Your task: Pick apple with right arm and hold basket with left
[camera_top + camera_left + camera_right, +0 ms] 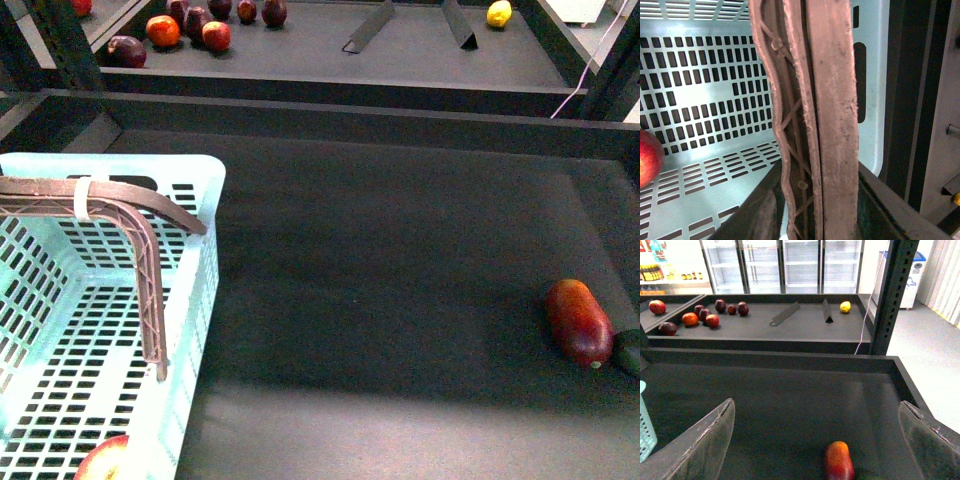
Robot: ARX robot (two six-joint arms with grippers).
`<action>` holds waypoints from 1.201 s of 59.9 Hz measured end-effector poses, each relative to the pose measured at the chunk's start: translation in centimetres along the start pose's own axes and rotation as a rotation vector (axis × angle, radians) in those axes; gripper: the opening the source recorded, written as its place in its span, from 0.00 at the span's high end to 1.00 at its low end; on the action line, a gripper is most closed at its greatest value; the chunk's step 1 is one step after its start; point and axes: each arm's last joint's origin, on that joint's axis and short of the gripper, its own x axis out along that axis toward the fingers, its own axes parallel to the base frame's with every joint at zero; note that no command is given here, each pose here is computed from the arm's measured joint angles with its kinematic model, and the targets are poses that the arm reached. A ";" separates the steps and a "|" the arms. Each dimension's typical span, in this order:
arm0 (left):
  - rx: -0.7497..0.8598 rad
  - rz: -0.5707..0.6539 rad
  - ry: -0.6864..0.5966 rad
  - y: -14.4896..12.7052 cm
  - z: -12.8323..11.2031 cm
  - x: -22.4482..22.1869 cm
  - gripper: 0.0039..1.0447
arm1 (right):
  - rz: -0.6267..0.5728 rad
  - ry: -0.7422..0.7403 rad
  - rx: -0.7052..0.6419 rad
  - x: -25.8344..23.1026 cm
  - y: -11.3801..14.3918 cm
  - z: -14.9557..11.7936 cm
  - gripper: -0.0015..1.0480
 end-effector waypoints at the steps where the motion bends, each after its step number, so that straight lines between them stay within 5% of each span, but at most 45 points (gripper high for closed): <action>1: -0.001 -0.001 0.000 0.0 0.0 -0.1 0.55 | 0.000 0.000 0.000 0.0 0.0 0.0 0.08; 19: 0.004 -0.075 -0.005 0.6 1.1 -4.1 0.05 | 0.000 0.000 0.000 0.0 0.0 0.0 0.08; 29: 0.056 -0.095 -0.031 3.6 1.9 -7.1 0.07 | 0.000 0.000 0.000 0.0 0.0 0.0 0.08; 42: 0.064 -0.116 -0.034 3.8 2.0 -7.7 0.07 | 0.000 0.000 0.000 0.0 0.0 0.0 0.08; 49: 0.407 -0.485 -0.034 5.6 1.8 -6.2 0.24 | 0.000 -0.002 0.000 0.0 0.0 0.0 0.08; 55: 0.874 -0.756 -0.351 6.9 2.6 -7.6 0.46 | 0.000 -0.001 0.000 0.0 0.0 0.0 0.08; 60: 1.139 -0.769 -0.542 7.6 3.2 -8.9 0.68 | 0.000 -0.001 0.000 0.0 0.0 0.0 0.08; 69: 1.251 -0.746 -0.553 9.4 4.0 -8.9 0.95 | 0.000 -0.001 0.000 0.0 0.0 0.0 0.08; 72: 1.250 -0.730 -0.574 9.7 4.3 -9.0 0.97 | 0.000 -0.001 0.000 0.0 0.0 0.0 0.08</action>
